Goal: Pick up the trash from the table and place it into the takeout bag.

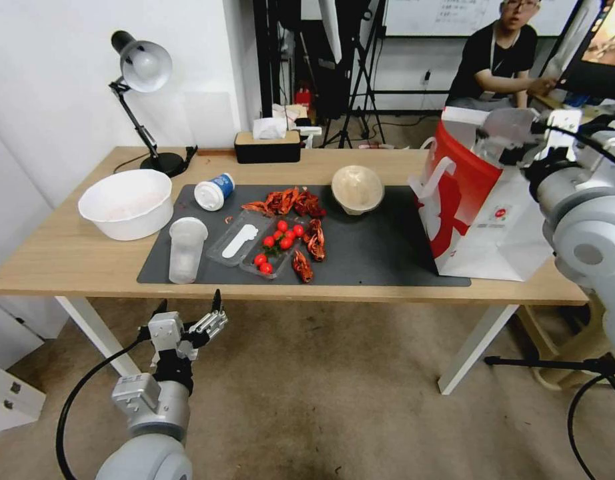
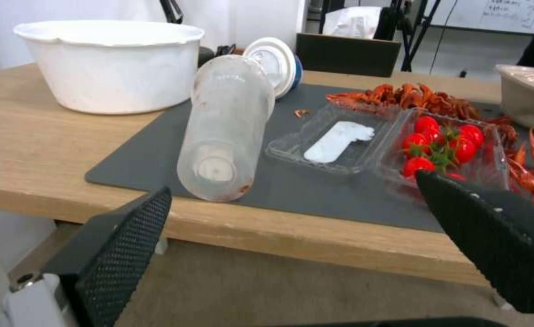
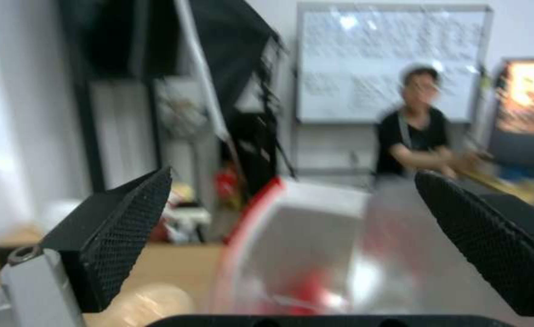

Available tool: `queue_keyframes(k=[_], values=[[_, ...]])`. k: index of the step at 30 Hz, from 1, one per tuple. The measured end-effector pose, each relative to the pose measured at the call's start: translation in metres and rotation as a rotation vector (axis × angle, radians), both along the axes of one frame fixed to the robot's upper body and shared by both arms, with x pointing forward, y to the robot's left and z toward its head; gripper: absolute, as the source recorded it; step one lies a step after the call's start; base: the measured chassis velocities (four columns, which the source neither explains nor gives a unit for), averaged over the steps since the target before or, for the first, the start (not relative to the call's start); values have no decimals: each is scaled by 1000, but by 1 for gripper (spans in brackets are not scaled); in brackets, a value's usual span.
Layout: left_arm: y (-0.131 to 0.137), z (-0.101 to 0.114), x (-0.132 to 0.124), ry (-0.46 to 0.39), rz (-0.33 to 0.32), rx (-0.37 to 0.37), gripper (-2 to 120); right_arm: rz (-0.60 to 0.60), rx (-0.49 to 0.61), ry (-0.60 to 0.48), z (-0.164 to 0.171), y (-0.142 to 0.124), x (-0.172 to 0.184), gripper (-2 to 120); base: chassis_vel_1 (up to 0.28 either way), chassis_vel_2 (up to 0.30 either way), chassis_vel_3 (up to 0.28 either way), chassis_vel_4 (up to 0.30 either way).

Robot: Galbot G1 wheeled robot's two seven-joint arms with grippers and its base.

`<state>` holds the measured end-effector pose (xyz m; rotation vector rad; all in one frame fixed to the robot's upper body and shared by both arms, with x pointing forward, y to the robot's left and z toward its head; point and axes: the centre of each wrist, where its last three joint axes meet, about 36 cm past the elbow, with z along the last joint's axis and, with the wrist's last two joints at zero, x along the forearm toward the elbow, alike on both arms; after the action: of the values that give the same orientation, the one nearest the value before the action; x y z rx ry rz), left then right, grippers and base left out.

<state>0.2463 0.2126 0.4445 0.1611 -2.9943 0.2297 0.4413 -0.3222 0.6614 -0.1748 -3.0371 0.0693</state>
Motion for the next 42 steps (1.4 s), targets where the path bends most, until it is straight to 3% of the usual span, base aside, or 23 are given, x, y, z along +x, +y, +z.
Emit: queue_keyframes(k=[3,9,13,15,16,18,20,23,27,35,42], values=[[0,0,0,0,1,0,100,61,21,-166,1,5,-7,100,0,0,0,0],[0,0,0,-3,2,-1,100,196,60,-290,-10,19,-28,100,0,0,0,0],[-1,0,0,-4,1,-2,100,309,76,-317,-48,40,-64,100,0,0,0,0],[-1,-2,0,-6,2,-3,100,315,71,-335,-94,56,-92,100,0,0,0,0],[-1,-2,0,-6,2,-3,100,315,71,-335,-94,56,-92,100,0,0,0,0],[-1,-5,0,-5,3,-4,100,310,95,-358,-143,66,-119,100,0,0,0,0],[0,-7,1,-3,2,-4,100,303,98,-361,-157,67,-125,100,0,0,0,0],[-2,-9,1,-1,0,-10,100,252,117,-336,-204,71,-153,100,0,0,0,0],[-3,-11,2,1,-3,-13,100,218,116,-289,-233,73,-172,100,0,0,0,0],[-3,-11,0,2,-4,-12,100,186,127,-250,-264,77,-187,100,0,0,0,0],[-3,-9,-3,1,-7,-11,100,187,121,-241,-269,76,-188,100,0,0,0,0]])
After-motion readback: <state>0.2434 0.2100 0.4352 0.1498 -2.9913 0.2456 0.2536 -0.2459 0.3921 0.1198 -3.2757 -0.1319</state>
